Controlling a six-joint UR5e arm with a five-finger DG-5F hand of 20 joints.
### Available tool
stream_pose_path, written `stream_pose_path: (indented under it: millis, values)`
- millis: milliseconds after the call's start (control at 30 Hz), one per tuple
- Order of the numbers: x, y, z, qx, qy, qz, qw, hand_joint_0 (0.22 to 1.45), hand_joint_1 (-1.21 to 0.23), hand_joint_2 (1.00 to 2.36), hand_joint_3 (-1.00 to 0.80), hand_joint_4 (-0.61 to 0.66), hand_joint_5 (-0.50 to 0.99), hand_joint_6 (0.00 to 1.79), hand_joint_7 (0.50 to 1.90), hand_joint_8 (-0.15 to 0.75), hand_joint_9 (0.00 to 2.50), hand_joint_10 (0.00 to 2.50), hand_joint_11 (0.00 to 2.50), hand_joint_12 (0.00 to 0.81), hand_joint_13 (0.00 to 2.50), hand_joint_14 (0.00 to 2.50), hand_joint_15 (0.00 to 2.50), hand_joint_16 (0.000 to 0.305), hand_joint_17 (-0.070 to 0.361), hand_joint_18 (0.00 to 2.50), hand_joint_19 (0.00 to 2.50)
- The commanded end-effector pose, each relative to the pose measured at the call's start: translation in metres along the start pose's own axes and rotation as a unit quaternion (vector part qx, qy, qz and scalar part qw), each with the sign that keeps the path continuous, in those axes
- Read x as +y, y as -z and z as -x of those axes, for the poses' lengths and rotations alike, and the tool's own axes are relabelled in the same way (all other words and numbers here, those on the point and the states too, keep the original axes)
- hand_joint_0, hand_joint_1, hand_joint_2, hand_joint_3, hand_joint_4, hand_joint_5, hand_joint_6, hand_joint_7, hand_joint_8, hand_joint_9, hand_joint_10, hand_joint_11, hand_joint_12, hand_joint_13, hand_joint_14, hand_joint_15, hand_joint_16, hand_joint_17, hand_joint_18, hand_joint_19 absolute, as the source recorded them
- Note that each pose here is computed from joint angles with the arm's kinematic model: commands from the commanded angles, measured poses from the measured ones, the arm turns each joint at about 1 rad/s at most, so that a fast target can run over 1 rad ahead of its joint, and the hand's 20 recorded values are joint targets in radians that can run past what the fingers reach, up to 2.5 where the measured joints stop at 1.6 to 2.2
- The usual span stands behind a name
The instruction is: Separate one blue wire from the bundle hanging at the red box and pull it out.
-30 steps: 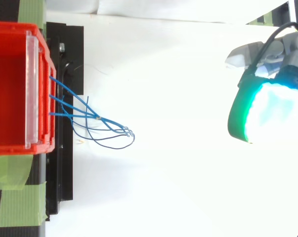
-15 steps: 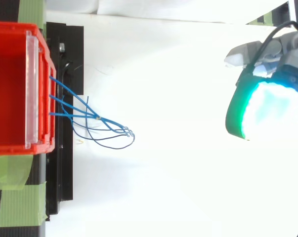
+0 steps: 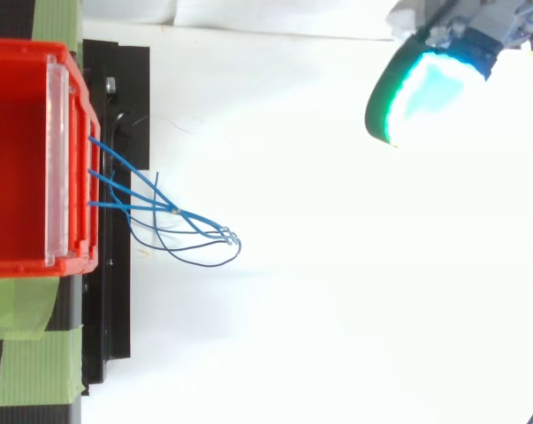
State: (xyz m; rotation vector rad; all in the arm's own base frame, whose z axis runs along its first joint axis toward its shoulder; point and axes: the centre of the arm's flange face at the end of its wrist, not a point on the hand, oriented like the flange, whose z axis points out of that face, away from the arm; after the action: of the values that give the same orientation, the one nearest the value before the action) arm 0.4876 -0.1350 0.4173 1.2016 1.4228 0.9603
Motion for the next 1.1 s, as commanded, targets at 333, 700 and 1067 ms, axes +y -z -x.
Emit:
stream_pose_path:
  millis: [333, 700, 1067]
  values:
    - [-0.051, -0.005, -0.016, -0.035, 0.009, 0.012, 0.9993, 0.53, -0.38, 1.0, -0.5, 0.17, -0.3, 0.5, 0.71, 0.212, 0.0, 0.0, 0.0, 0.333, 0.0, 0.01, 0.17, 0.058, 0.131, 0.0, 0.33]
    - [-0.077, -0.008, -0.028, -0.069, 0.007, 0.03, 0.9972, 0.53, -0.42, 1.0, -0.5, 0.21, -0.29, 0.5, 0.7, 0.229, 0.0, 0.0, 0.0, 0.345, 0.0, 0.0, 0.14, 0.059, 0.132, 0.0, 0.31]
    - [-0.097, -0.011, -0.04, -0.109, 0.0, 0.063, 0.992, 0.54, -0.45, 1.0, -0.5, 0.23, -0.28, 0.5, 0.72, 0.235, 0.0, 0.0, 0.0, 0.347, 0.0, 0.0, 0.16, 0.059, 0.132, 0.0, 0.31]
